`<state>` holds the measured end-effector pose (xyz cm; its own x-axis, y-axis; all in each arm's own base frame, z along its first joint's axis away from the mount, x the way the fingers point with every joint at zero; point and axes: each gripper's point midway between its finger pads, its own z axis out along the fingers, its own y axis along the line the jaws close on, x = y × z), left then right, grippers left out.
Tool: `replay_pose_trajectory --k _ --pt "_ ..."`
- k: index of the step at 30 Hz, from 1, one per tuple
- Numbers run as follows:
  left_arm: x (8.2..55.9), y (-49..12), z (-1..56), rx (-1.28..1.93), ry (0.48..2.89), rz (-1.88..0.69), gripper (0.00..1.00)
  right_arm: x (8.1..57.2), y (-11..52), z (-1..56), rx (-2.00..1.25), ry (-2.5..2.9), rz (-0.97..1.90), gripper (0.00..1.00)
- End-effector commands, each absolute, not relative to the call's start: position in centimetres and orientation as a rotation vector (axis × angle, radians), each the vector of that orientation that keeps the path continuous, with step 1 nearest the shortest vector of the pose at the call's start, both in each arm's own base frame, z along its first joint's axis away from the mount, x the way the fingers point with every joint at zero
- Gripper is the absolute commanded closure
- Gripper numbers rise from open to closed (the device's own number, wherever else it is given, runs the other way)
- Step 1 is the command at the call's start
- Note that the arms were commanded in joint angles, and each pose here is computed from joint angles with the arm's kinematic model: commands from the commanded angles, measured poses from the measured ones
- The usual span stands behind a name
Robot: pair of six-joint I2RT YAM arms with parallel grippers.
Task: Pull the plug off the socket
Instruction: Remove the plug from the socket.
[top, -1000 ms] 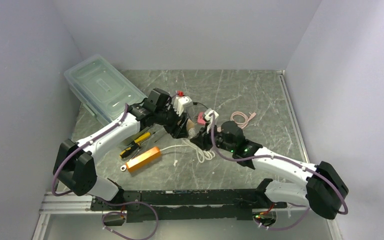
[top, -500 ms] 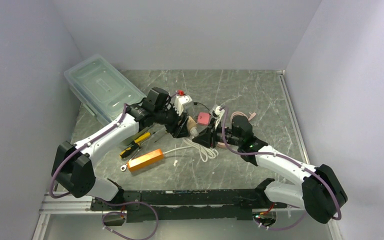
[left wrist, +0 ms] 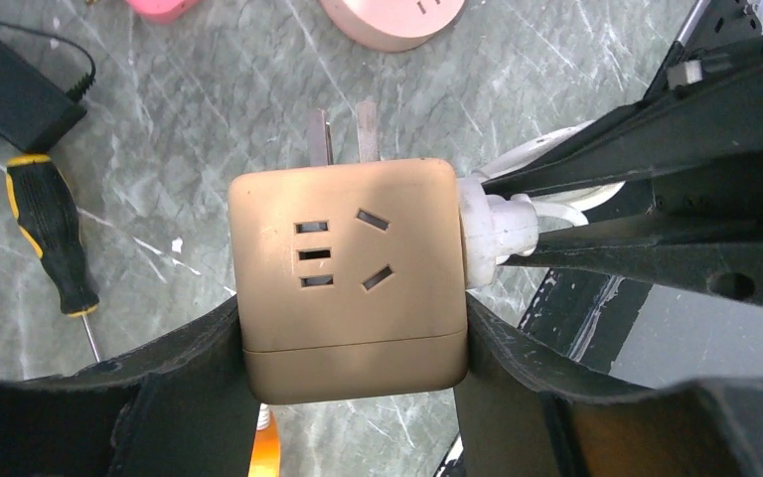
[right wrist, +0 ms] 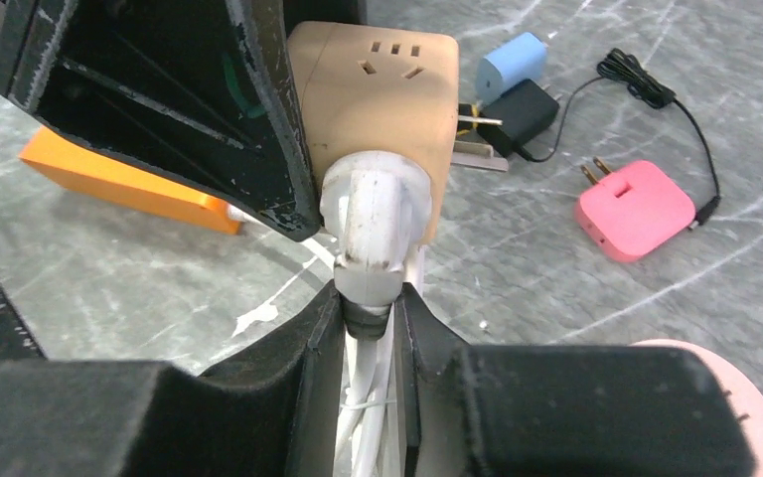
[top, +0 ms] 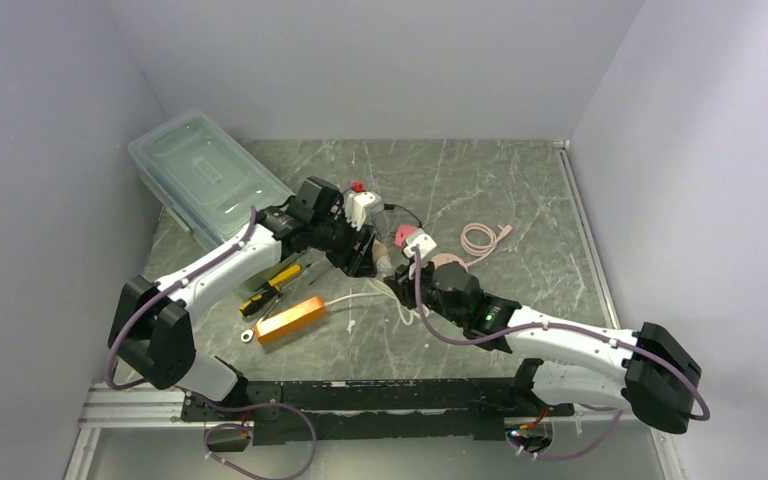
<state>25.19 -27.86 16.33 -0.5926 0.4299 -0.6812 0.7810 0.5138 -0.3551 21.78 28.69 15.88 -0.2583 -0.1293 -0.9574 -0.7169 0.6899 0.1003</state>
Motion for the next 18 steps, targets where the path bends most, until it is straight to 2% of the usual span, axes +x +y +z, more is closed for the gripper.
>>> replay_pose_trajectory --k 1,4,7,10,13,18 --pt "29.2 -25.6 16.8 0.824 2.261 -0.718 1.0 23.4 28.4 18.1 -0.606 1.73 0.518 1.0" --pt "29.2 -25.4 17.0 0.837 2.251 -0.704 1.0 24.0 27.8 17.8 -0.572 1.764 0.511 1.0" --pt "29.5 -24.6 16.7 0.82 2.273 -0.649 1.0 24.3 27.5 17.9 -0.572 1.776 0.551 0.7" --pt "29.6 -24.4 16.4 0.789 2.296 -0.632 1.0 24.2 28.0 17.7 -0.592 1.783 0.575 0.48" --pt "29.7 -24.9 16.3 0.758 2.308 -0.66 1.0 24.1 28.8 17.2 -0.634 1.798 0.593 0.43" --pt "29.1 -26.2 15.5 0.769 2.331 -0.733 1.0 23.7 30.2 16.6 -0.678 1.811 0.644 0.4"
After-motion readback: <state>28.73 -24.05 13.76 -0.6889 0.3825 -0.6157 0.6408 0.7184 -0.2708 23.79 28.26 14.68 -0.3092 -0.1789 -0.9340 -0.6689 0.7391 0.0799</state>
